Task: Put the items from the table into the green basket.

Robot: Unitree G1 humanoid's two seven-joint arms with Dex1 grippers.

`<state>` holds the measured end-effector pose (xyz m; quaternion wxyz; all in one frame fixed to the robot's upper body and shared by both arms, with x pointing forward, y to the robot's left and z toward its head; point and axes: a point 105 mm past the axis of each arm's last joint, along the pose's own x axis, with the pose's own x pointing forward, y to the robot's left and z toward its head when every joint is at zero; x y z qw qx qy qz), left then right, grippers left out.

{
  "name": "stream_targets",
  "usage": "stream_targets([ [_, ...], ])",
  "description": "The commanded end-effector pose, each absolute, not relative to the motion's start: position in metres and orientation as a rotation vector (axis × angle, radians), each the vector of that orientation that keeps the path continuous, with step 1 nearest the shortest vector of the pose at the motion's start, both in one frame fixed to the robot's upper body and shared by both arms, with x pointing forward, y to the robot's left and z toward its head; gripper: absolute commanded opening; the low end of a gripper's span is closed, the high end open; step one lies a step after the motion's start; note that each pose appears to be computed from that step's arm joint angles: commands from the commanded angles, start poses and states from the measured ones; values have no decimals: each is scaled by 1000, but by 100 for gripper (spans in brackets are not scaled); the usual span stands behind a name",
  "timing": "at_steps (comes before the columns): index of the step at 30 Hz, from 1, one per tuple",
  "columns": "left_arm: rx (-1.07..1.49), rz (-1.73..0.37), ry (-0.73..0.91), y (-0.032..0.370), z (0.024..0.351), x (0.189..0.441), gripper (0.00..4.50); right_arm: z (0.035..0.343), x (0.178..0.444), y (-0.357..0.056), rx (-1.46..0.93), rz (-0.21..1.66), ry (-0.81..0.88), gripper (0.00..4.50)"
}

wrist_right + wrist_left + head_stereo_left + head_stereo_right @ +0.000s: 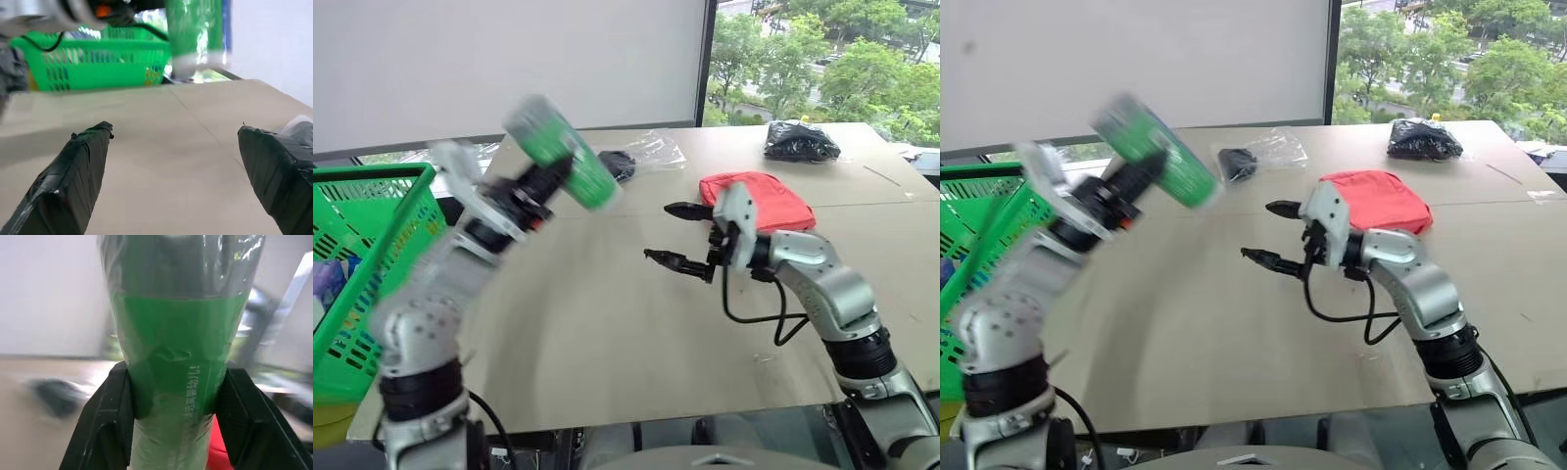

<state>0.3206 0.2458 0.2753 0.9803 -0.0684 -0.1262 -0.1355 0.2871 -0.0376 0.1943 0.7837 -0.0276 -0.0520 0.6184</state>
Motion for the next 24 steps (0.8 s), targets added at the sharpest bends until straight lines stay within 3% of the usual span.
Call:
stream_targets([
  [1,182,145,-338,327,318,306,173,225,282,-49,24,1409,-190,444],
  [5,673,504,-148,399,322,279,173,244,285,-57,120,1442,-224,444],
  [10,860,593,25,444,303,259,173,255,290,-59,154,1429,-264,444],
  [15,843,621,135,475,277,248,173,254,290,-58,142,1439,-258,444],
  [20,693,717,121,493,269,240,173,255,286,-59,147,1454,-259,444],
  [24,740,718,153,495,266,241,357,255,283,-58,150,1461,-257,450],
])
